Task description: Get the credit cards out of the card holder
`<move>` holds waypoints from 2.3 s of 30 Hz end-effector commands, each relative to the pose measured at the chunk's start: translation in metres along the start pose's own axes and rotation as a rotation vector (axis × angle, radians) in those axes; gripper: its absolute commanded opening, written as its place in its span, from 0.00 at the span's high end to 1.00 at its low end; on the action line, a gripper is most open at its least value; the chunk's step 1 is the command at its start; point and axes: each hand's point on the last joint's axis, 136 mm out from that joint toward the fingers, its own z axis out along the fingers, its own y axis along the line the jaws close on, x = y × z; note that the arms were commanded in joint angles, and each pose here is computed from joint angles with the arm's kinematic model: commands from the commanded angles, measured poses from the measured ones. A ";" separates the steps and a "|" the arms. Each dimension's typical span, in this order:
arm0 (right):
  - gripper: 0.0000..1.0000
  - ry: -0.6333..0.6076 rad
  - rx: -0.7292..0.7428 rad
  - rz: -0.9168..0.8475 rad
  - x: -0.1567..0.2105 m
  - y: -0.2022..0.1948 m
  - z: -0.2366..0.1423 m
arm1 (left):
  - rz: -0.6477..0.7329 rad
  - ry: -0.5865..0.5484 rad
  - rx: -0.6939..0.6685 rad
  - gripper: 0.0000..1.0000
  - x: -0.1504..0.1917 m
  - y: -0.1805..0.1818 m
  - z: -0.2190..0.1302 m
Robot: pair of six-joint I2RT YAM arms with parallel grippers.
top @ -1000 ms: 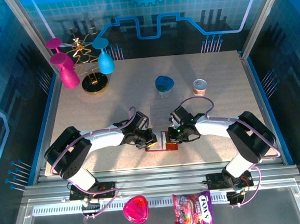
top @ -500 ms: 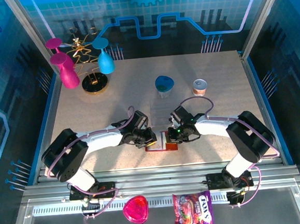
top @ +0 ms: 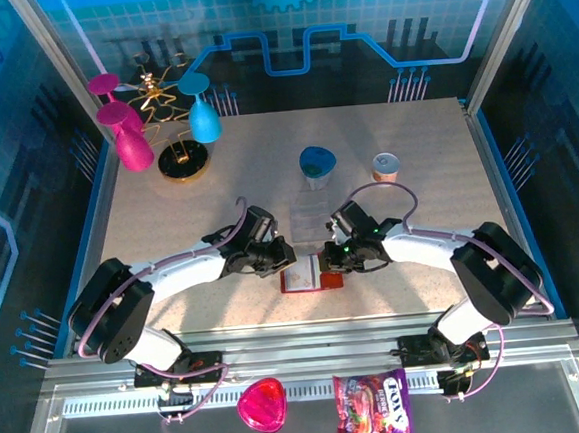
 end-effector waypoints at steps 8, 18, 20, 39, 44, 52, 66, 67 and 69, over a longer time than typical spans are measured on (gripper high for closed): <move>0.78 -0.018 -0.130 0.015 -0.011 0.030 -0.007 | -0.025 0.049 0.007 0.89 0.009 0.010 0.010; 0.69 0.033 -0.217 0.061 -0.010 0.038 0.013 | -0.028 0.074 -0.031 0.90 0.013 0.022 0.018; 0.69 0.039 -0.221 0.070 -0.009 0.038 0.016 | -0.027 0.076 -0.040 0.90 0.015 0.025 0.019; 0.61 0.088 -0.191 0.107 0.002 0.023 0.030 | -0.040 0.087 -0.063 0.90 0.018 0.035 0.024; 0.60 0.085 -0.174 0.103 0.002 0.020 0.031 | -0.042 0.089 -0.061 0.90 0.019 0.035 0.024; 0.60 0.064 -0.137 0.091 -0.001 0.018 0.023 | -0.041 0.089 -0.062 0.90 0.018 0.035 0.024; 0.60 0.031 -0.148 0.074 -0.006 0.026 0.013 | -0.039 0.083 -0.066 0.90 0.018 0.034 0.021; 0.60 0.029 -0.151 0.073 -0.007 0.026 0.012 | -0.039 0.083 -0.065 0.90 0.018 0.034 0.021; 0.60 0.027 -0.155 0.073 -0.007 0.027 0.011 | -0.038 0.084 -0.066 0.90 0.018 0.034 0.020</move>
